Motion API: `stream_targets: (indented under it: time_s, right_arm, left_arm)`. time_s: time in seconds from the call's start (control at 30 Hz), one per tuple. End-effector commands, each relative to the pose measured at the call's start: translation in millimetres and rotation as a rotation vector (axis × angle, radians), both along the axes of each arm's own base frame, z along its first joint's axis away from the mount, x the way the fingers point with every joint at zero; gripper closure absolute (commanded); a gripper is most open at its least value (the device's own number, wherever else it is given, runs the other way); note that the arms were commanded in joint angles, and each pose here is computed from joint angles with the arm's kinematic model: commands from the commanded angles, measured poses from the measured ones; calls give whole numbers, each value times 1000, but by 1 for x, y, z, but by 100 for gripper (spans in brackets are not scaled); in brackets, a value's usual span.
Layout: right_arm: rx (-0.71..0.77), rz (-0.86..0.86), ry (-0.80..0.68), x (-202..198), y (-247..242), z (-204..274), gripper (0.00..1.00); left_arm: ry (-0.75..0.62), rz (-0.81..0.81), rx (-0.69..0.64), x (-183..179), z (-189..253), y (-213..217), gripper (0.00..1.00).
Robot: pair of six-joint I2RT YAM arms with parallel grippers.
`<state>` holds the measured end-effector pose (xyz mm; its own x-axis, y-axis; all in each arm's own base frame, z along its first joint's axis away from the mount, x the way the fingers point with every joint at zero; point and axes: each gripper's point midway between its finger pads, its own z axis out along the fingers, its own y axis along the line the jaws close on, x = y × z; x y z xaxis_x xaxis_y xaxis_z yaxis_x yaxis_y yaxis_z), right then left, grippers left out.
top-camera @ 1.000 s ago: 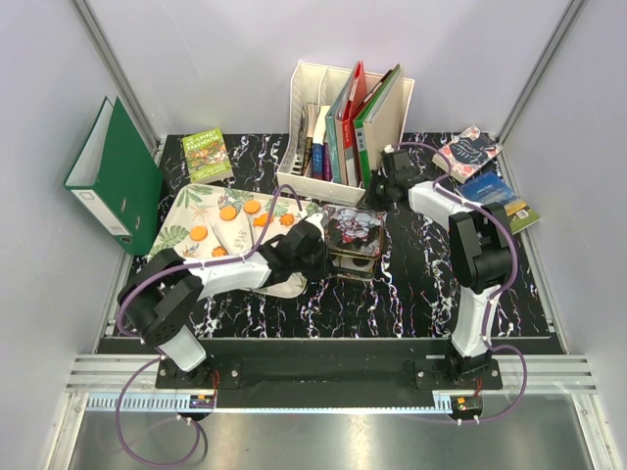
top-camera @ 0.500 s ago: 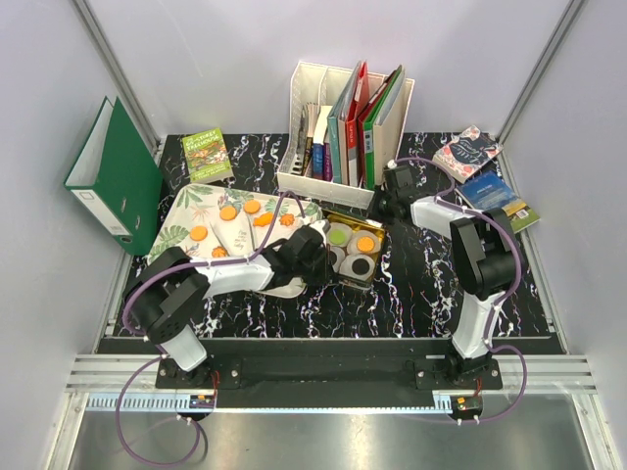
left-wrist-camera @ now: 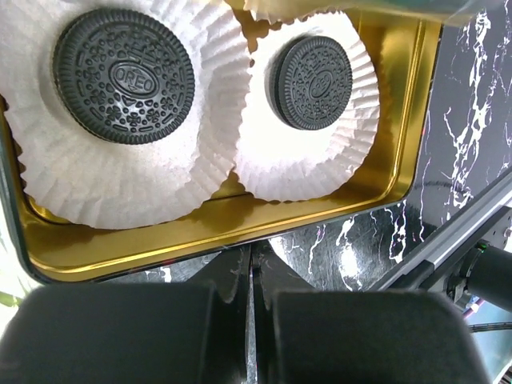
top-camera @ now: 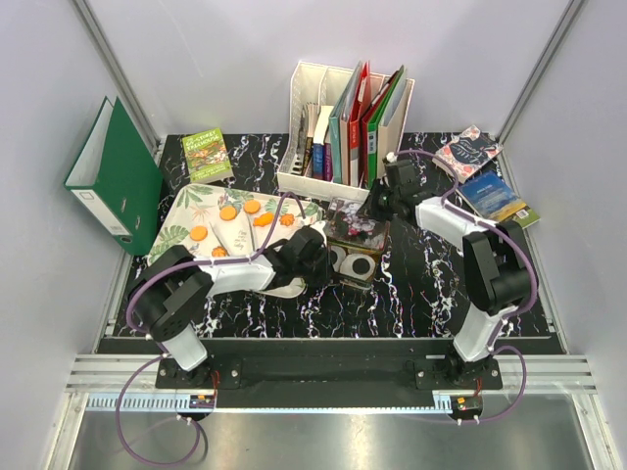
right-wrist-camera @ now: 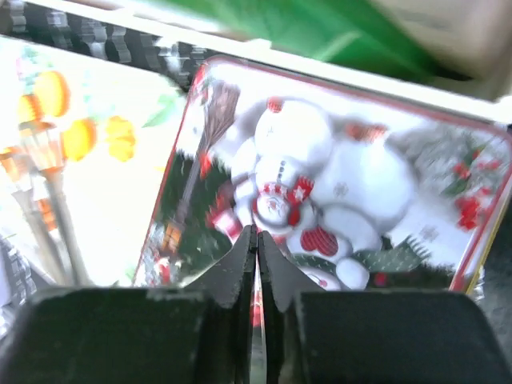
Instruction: Pack the cookies
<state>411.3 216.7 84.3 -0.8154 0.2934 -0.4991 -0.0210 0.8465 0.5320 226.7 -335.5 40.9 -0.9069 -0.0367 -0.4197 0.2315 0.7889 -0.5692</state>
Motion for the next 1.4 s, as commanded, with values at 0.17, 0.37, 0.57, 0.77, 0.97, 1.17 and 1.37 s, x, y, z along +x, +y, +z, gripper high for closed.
stream_targets:
  time_s: [0.17,0.37,0.57,0.77,0.97,1.17,1.37]
  right_arm:
    - [66,83,-57,-29,18,37,90]
    - [45,113,-13,-44,20,15,91]
    - [10,129,32,-55,22,-11,92]
    - [-2,151,60,-64,27,-24,92]
    - [-8,170,101,-81,31,-39,93]
    - [-20,183,139,-102,30,-53,96]
    - [-18,192,156,-121,28,-58,97]
  left_arm:
    - [-35,5,-56,13,7,-14,100]
    - [-31,3,-57,13,6,-16,100]
    - [-26,5,-58,14,4,-17,100]
    - [-28,4,-53,16,3,-18,100]
    - [-25,1,-54,18,2,-22,100]
    - [-29,3,-55,21,1,-24,100]
    - [-27,7,-53,23,1,-26,100]
